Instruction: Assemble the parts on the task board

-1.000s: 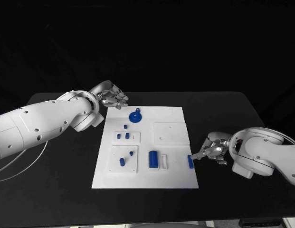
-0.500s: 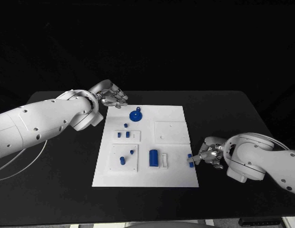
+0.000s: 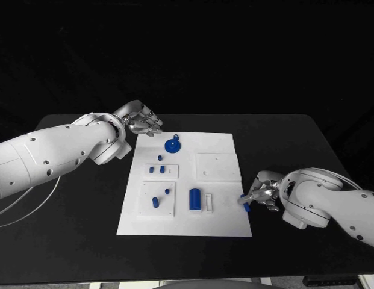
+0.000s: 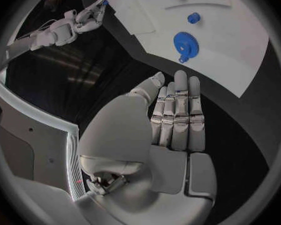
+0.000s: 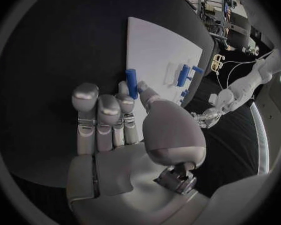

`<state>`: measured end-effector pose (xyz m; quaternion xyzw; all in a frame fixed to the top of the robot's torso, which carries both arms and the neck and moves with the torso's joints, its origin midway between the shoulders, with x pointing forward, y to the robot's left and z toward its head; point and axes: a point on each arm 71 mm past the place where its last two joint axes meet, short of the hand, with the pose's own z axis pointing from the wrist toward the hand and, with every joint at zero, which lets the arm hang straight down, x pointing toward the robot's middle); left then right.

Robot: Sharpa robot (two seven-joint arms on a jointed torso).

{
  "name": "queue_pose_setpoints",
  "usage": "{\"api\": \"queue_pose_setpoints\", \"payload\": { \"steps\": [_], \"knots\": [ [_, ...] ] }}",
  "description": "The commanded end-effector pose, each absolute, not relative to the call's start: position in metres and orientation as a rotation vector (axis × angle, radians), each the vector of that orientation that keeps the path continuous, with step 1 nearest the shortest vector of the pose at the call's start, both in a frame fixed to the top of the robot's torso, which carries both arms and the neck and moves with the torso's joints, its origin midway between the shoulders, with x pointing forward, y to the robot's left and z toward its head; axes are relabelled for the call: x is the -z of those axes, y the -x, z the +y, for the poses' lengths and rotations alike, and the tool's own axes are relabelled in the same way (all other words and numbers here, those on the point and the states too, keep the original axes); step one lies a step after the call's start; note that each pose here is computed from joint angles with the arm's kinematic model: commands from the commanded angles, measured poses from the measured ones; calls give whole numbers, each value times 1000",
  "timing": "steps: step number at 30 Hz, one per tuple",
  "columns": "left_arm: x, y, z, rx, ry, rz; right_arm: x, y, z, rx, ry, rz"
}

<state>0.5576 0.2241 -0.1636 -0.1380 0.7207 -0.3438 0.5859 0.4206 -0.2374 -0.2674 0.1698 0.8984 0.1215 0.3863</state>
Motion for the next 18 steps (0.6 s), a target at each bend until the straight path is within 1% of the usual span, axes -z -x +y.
{"api": "queue_pose_setpoints", "payload": {
  "steps": [1,13,18],
  "knots": [
    [163,-557,222,812,316,1683,274,-419,-240,-266,-437,2283],
    [164,-557,223,809,318,1690,274,-419,-244,-273,-474,2262],
    [164,-557,223,807,319,1691,272,-418,-250,-299,-527,2253]
  ]
}}
